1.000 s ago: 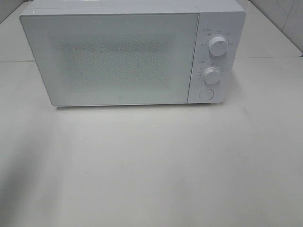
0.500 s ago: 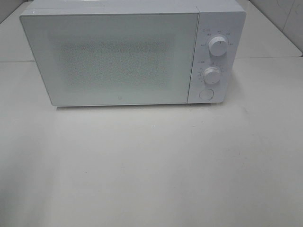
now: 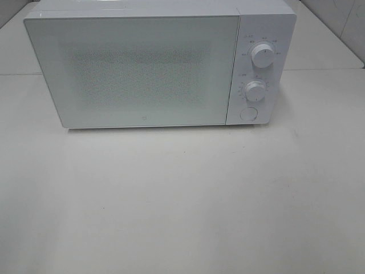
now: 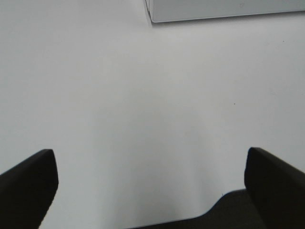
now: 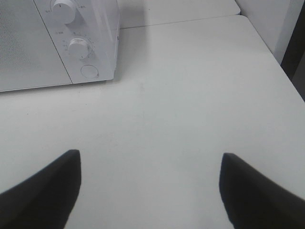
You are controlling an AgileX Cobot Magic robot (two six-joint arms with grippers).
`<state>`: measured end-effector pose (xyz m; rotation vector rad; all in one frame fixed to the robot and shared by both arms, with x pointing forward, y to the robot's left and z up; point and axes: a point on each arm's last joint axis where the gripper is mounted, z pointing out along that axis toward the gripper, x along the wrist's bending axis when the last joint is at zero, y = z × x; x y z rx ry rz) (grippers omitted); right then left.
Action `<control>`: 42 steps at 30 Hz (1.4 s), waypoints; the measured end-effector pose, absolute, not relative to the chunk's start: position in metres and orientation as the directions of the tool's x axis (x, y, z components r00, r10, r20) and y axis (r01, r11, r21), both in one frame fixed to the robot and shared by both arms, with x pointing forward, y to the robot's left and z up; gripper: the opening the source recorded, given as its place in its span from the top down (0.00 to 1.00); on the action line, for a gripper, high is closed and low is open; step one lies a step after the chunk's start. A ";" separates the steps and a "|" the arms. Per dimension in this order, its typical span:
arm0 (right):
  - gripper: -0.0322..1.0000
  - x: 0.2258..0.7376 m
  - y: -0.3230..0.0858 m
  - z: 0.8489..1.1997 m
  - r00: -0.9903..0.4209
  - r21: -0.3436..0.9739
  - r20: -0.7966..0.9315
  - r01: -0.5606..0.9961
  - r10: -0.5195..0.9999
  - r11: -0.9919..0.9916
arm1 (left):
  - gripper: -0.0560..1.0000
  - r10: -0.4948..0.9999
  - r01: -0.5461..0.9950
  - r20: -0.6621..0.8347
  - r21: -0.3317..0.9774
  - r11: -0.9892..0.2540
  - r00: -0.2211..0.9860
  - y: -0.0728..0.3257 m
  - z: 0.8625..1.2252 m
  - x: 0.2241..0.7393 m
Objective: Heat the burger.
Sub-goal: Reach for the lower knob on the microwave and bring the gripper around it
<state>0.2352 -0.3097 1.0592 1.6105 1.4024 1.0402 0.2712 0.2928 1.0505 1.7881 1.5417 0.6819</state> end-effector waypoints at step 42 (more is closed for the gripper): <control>0.17 0.252 -0.310 1.087 0.050 0.980 0.060 0.187 0.997 -0.069 | 0.01 0.998 0.435 -0.041 0.900 0.016 0.048 0.296 1.054 0.234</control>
